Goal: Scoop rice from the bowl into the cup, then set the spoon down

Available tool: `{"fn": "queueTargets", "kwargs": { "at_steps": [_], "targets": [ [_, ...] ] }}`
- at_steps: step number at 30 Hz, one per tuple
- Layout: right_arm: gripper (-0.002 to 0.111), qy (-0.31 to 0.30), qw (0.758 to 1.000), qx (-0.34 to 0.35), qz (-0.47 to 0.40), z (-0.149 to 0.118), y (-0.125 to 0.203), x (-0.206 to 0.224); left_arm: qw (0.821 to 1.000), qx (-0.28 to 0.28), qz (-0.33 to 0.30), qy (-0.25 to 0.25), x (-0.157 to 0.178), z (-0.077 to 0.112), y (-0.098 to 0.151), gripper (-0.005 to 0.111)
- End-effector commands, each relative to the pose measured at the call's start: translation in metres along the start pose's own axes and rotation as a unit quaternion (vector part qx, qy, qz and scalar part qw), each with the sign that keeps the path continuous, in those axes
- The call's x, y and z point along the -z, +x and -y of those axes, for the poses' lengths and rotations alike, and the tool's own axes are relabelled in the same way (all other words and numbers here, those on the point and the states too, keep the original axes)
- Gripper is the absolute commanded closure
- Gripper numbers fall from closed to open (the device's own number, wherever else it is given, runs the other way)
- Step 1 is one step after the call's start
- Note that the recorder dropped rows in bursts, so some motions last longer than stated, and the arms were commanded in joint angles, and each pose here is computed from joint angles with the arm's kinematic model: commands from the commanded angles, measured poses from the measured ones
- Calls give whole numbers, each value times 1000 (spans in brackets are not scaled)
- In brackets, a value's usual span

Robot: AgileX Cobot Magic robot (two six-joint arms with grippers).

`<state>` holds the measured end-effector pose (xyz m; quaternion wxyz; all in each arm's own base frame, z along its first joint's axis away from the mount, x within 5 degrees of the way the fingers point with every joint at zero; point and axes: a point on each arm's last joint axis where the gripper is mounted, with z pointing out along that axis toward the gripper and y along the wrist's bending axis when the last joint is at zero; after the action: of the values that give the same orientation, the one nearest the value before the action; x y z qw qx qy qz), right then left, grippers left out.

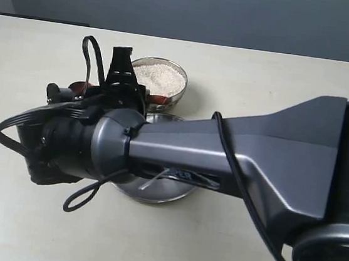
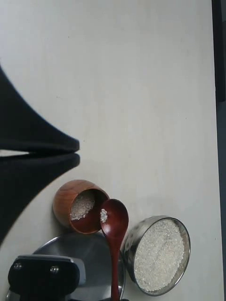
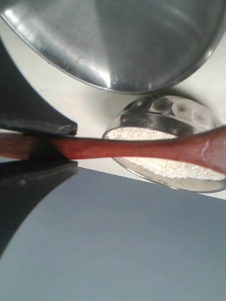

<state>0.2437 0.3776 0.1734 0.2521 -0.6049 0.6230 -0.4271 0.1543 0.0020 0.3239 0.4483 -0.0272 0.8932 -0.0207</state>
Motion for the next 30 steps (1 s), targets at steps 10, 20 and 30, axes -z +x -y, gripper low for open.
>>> {"fn": "queueTargets", "kwargs": {
  "at_steps": [10,20,30],
  "targets": [
    [109,8,1000,-21,5,7,3,7,1000,-1,1,-3,-1,-1,0,106],
    [109,16,1000,-25,7,9,3,7,1000,-1,1,-3,-1,-1,0,106],
    [109,-11,1000,-11,0,-3,-1,4,1000,-1,1,-3,-1,-1,0,106]
  ]
}}
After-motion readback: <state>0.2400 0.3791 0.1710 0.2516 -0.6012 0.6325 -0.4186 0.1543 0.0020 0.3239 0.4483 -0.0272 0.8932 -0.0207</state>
